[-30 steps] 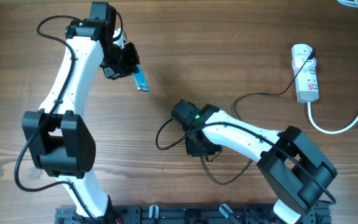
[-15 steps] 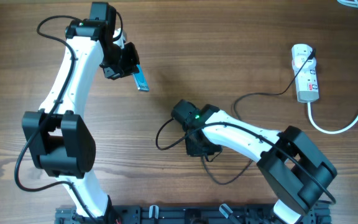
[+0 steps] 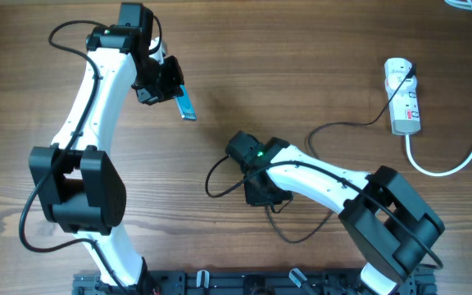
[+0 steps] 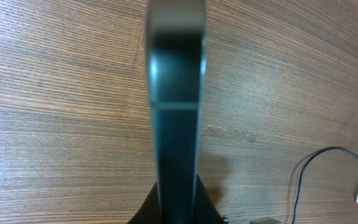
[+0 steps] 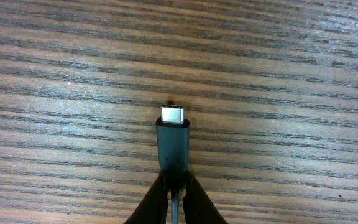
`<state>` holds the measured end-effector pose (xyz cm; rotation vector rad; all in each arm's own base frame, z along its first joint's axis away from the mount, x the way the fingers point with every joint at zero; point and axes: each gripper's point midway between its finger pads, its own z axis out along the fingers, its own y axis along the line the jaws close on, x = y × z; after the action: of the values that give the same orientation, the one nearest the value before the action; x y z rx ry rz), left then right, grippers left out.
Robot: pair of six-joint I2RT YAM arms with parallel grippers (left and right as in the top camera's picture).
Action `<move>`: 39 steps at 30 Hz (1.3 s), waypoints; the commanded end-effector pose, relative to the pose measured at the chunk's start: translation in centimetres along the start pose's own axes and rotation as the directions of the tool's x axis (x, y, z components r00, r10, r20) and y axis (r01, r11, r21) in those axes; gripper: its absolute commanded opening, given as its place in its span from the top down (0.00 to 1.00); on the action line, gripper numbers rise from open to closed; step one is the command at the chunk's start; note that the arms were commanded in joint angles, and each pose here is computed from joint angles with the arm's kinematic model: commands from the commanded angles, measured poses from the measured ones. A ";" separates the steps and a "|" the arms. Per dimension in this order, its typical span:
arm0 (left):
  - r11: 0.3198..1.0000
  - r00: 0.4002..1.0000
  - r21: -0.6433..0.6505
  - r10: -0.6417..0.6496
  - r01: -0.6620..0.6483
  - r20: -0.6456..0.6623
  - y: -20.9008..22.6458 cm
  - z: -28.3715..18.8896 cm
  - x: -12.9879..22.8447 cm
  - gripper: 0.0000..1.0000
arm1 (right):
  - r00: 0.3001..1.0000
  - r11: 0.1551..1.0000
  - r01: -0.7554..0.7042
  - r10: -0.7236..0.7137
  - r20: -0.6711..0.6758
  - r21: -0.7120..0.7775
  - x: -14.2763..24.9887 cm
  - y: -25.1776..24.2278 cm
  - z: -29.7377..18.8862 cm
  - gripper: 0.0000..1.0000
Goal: Plug charger to phone and switch on socket
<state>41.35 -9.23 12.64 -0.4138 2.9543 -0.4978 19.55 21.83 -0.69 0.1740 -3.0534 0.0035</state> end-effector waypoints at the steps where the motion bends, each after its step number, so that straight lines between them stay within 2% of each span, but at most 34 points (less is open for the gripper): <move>1: 1.000 1.000 0.030 -0.003 0.002 0.013 -0.5 -1.1 0.2 0.96 | 1.000 0.999 -0.014 0.015 -0.024 0.049 0.6 -1.1 1.6 0.87; 8: 1.000 1.000 0.031 -0.002 0.002 0.014 -0.5 -1.1 0.2 0.96 | 1.000 0.999 -0.003 0.004 -0.020 0.045 0.5 -1.0 1.6 0.92; 9: 1.000 1.000 0.031 -0.002 0.002 0.014 -0.5 -1.1 0.2 0.96 | 1.000 0.999 -0.003 0.004 -0.020 0.044 0.5 -1.0 1.6 0.95; 12: 0.999 1.000 0.039 -0.002 0.001 0.011 -0.7 -1.1 0.2 0.96 | 1.000 0.999 0.012 -0.011 -0.022 0.038 0.5 -0.9 1.6 0.95; 14: 0.997 1.000 0.074 0.002 -0.002 0.001 -1.3 -1.1 0.4 0.96 | 1.000 0.999 0.018 -0.018 -0.019 0.031 0.3 -0.7 1.4 0.96; 16: 0.984 0.999 0.172 0.050 -0.047 -0.014 -3.0 -1.3 0.6 0.96 | 0.999 0.999 0.036 -0.036 -0.012 0.011 0.0 -0.2 0.8 0.96; 19: 0.915 0.985 0.372 0.173 -0.154 -0.020 -6.4 -2.3 1.4 0.96 | 0.999 0.999 0.037 -0.037 0.013 -0.018 -0.5 0.5 -1.0 0.96; 21: 0.841 0.970 0.497 0.245 -0.212 0.000 -8.6 -3.4 1.9 0.96 | 0.996 0.995 0.079 -0.077 0.038 -0.065 -0.6 1.2 -3.2 0.96; 25: 0.767 0.953 0.587 0.301 -0.257 0.024 -10.5 -4.3 2.5 0.96 | 0.978 0.961 0.196 -0.176 0.115 -0.196 -0.3 3.2 -7.8 0.96; 28: 0.656 0.909 0.669 0.409 -0.350 0.074 -12.6 -5.2 4.1 0.96 | 0.943 0.895 0.317 -0.261 0.207 -0.315 0.8 4.7 -11.8 0.96; 31: 0.557 0.866 0.720 0.486 -0.413 0.120 -14.4 -5.8 5.6 0.96 | 0.924 0.862 0.355 -0.263 0.278 -0.361 1.4 5.0 -14.6 0.96; 39: 0.503 0.818 0.736 0.563 -0.452 0.117 -17.1 -5.2 8.5 0.96 | 0.899 0.866 0.355 -0.213 0.382 -0.353 1.3 4.1 -17.6 0.96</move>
<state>38.27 -23.92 20.58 0.4790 2.5414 -1.4932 18.70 25.99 15.62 0.6388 -3.1697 -0.7452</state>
